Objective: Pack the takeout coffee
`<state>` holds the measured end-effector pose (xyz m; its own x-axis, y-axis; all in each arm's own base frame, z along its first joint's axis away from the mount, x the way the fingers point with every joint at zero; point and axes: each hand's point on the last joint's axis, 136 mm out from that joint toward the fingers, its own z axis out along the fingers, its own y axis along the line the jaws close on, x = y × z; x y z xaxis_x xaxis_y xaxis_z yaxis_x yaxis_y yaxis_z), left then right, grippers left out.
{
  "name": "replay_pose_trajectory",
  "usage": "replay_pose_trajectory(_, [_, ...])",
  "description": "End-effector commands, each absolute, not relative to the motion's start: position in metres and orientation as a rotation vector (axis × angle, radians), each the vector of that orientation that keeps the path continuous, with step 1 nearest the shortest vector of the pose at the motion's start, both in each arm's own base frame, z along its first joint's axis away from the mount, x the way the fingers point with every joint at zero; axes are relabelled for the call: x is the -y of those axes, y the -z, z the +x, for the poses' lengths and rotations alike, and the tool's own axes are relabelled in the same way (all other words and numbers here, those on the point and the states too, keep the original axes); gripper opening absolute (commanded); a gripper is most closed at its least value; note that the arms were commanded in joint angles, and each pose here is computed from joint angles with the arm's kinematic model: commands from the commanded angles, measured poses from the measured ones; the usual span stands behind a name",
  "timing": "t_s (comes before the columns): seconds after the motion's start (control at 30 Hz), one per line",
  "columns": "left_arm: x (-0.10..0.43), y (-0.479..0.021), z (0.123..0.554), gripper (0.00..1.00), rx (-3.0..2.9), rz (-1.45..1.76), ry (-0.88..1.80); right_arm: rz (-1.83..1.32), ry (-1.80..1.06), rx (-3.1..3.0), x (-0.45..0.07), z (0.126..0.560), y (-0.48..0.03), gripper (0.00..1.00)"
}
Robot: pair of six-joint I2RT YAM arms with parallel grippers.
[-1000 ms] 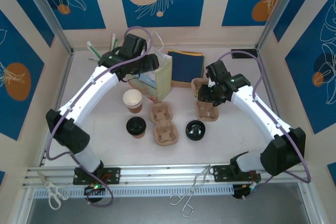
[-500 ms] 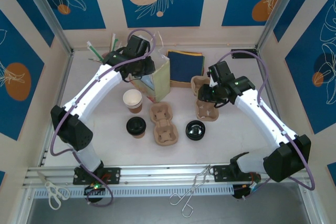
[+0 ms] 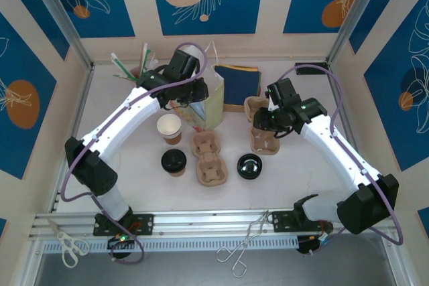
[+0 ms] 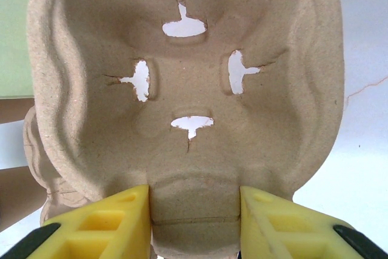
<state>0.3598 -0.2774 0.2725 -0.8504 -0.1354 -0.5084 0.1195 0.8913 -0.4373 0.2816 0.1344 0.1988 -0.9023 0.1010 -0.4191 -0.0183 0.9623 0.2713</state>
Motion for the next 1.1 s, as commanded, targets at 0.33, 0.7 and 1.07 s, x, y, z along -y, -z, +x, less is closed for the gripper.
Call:
replay_pose_trajectory(0.33, [0.252, -0.282, 0.34, 0.31, -2.507, 0.023, 0.574, -0.08, -0.396, -2.617, -0.165, 0.277, -0.229, 0.37])
replay_pose_trajectory(0.7, [0.225, -0.32, 0.334, 0.85, -2.403, 0.013, 0.556, -0.224, -0.381, -2.499, -0.202, 0.293, -0.271, 0.37])
replay_pose_trajectory(1.07, [0.179, -0.369, 0.311, 1.0, -2.251, -0.037, 0.485, -0.36, -0.379, -2.316, -0.24, 0.325, -0.325, 0.37])
